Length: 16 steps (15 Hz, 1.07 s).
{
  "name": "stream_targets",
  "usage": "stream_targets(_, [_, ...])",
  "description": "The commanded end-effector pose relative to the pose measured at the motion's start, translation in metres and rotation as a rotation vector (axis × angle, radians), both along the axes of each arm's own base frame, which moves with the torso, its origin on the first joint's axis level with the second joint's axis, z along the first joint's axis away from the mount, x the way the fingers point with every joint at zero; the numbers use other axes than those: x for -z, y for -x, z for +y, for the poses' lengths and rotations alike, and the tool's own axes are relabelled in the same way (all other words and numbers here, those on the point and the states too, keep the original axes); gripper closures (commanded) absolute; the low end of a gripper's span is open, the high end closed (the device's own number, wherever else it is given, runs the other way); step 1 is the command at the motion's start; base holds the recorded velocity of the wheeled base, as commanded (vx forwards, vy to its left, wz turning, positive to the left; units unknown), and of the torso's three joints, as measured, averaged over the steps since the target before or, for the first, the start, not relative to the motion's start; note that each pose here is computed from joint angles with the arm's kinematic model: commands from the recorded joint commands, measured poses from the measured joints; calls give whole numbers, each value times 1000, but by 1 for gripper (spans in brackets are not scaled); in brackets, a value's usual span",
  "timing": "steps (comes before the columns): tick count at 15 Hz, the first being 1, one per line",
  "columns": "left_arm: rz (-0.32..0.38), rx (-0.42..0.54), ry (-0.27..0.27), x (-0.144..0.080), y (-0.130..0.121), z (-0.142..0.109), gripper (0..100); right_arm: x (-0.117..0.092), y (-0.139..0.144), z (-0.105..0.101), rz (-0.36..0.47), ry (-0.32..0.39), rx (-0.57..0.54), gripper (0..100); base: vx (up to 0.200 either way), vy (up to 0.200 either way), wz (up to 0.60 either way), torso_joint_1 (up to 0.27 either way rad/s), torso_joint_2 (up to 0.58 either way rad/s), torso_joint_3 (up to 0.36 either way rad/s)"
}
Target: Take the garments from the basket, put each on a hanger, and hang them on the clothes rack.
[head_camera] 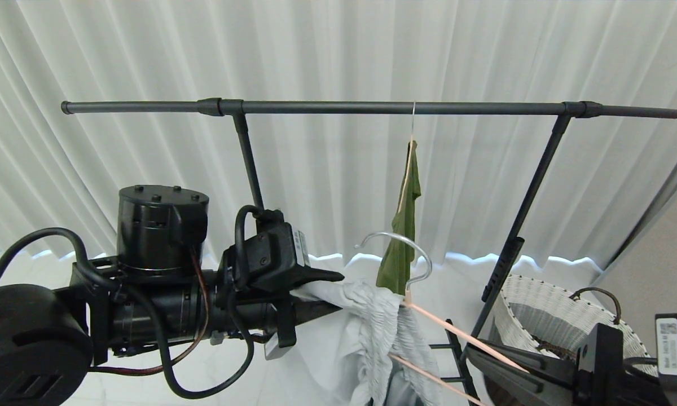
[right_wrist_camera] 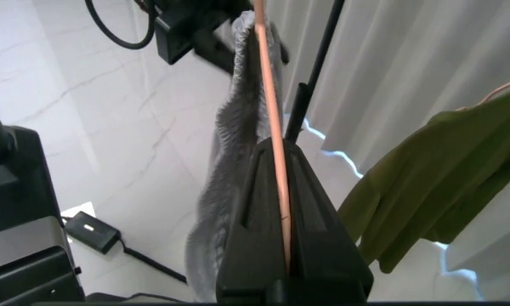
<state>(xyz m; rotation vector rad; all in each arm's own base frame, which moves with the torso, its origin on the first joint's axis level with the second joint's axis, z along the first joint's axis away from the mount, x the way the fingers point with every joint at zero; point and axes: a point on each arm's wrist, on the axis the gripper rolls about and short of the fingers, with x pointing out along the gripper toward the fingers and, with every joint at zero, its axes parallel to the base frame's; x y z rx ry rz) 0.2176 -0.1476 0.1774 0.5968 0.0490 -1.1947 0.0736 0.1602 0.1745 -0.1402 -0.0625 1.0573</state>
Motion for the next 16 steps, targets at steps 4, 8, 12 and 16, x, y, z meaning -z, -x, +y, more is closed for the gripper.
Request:
stream_targets(4, [-6,5,-9,2,0,0,100,0,-1,2,1,-1,4,100,0,0,0,0,0,0])
stream_targets(8, [-9,2,-8,1,0,0,100,0,-1,1,1,-1,6,0,0,0,0,0,0,0])
stream_targets(12, [-38,-12,-23,1,-3,6,100,0,-9,-5,0,-3,70,0,0,0,0,0,0,0])
stream_targets(16, [-67,-32,-48,4,-3,14,100,-1,-15,-8,-1,-6,112,0,0,0,0,0,0,0])
